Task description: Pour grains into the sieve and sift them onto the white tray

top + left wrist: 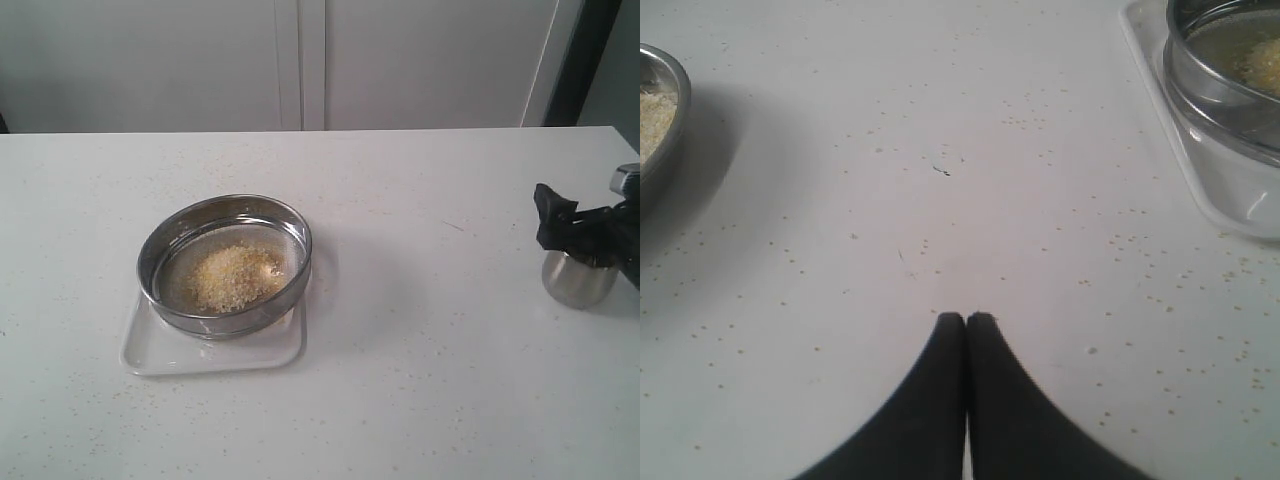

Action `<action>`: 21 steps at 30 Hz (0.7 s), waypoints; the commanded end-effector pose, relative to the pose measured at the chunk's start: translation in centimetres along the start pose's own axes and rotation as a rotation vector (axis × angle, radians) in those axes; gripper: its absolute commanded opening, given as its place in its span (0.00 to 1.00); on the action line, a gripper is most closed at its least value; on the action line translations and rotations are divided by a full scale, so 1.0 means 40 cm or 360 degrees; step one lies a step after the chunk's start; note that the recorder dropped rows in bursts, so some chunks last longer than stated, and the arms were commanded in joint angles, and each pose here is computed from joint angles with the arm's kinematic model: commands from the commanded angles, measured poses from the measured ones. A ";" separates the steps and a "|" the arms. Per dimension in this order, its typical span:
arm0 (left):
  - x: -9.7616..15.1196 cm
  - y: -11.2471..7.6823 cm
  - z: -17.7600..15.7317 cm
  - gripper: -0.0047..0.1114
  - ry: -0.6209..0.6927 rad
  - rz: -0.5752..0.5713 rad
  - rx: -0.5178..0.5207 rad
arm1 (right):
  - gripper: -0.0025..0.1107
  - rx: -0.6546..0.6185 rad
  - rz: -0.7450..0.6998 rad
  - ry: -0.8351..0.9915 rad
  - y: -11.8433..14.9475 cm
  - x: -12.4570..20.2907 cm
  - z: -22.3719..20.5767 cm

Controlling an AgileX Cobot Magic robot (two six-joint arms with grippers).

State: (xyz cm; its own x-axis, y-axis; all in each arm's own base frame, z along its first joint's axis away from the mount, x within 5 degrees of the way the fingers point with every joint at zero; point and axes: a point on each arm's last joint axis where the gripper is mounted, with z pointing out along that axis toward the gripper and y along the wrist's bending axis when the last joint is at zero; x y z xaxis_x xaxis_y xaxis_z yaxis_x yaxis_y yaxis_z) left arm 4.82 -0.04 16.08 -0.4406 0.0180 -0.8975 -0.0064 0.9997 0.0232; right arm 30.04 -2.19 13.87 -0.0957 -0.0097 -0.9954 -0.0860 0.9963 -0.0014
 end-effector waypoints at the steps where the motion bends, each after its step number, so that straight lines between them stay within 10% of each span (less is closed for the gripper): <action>1: 0.008 -0.001 0.003 0.04 0.0020 -0.0011 0.0006 | 0.85 -0.0067 -0.0058 -0.0085 0.007 -0.057 -0.014; 13: 0.008 -0.001 0.003 0.04 0.0020 -0.0009 0.0006 | 0.83 -0.0139 -0.0133 -0.0234 0.025 -0.175 -0.057; 21: 0.008 -0.001 0.003 0.04 0.0020 -0.0009 0.0006 | 0.55 -0.0236 -0.0192 -0.0173 0.044 -0.206 -0.081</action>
State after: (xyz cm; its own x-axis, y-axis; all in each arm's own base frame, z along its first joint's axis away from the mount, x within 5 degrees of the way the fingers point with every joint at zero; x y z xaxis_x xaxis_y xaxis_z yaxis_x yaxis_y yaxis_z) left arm 4.82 -0.04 16.08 -0.4406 0.0180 -0.8975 -0.0064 0.9997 0.0232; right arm 27.75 -0.71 22.20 0.0541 -0.1018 -0.9933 -0.2110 0.9712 -0.1110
